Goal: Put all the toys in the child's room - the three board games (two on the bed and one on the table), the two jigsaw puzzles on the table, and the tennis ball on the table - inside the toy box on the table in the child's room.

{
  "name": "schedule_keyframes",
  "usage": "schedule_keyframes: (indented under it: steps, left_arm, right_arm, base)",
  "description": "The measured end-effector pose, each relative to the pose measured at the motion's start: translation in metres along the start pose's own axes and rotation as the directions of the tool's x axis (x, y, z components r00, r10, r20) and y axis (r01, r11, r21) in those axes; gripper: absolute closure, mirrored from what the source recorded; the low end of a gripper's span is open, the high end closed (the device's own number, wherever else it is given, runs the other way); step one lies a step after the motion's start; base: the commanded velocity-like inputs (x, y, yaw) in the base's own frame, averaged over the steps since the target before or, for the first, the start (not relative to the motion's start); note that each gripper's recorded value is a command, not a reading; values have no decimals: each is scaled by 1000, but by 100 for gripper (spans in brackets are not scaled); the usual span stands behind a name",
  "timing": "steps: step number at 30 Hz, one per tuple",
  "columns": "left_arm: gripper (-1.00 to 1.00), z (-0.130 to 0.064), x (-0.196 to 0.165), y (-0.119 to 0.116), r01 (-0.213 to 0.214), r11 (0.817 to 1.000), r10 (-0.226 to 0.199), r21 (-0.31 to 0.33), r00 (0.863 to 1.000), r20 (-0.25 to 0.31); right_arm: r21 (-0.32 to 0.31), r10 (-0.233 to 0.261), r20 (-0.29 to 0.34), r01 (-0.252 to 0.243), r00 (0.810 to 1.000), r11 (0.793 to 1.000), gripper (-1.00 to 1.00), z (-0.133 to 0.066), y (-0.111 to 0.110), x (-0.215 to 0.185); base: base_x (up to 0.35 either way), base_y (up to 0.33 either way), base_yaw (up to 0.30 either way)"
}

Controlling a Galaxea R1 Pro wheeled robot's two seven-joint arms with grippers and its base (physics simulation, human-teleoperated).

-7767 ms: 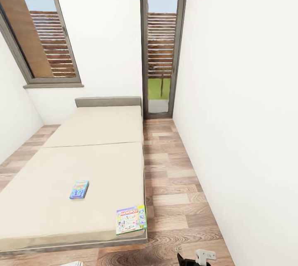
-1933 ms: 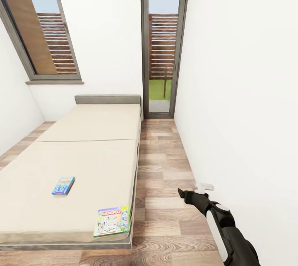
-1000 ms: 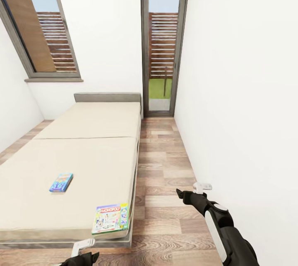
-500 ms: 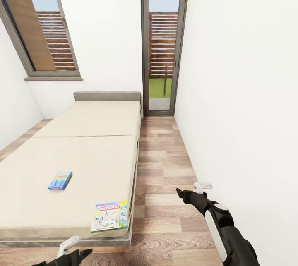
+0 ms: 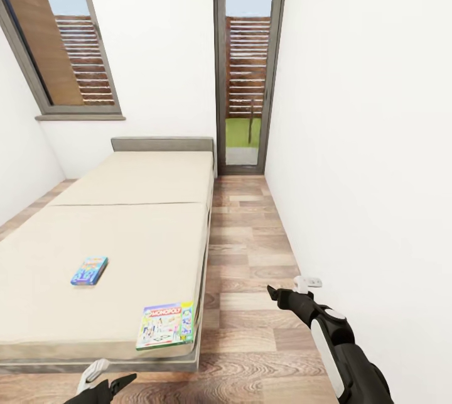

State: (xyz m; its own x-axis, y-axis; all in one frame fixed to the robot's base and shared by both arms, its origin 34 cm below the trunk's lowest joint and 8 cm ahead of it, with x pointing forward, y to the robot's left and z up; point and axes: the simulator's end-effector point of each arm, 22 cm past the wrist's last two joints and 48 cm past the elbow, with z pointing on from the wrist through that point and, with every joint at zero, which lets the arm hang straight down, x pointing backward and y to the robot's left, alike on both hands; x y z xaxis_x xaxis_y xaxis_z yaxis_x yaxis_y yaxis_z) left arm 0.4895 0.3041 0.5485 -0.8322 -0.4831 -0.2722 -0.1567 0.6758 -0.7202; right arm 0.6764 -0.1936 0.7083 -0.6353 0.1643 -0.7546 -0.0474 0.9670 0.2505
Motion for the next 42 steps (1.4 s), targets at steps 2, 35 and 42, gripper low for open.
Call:
schedule_keyframes:
  steps: [2, 35, 42]
  left_arm:
    - [-100, -3, -3, -2, -2, 999, 2, 35, 1000, 6]
    - [-100, -7, -79, -24, 77, 953, -102, 293, 992, 71]
    - [-100, -7, -82, -20, 97, 937, -133, 335, 987, 88]
  right_arm:
    - [0, 0, 0, 0, 1000, 1000, -100, 2, -1, 3]
    - [-30, -15, 152, 20, 988, 999, -100, 8, 5, -12]
    - [-52, 18, 146, -10, 989, 999, -100, 16, 5, 3]
  base:
    - [0, 0, 0]
    - [0, 0, 0]
    - [0, 0, 0]
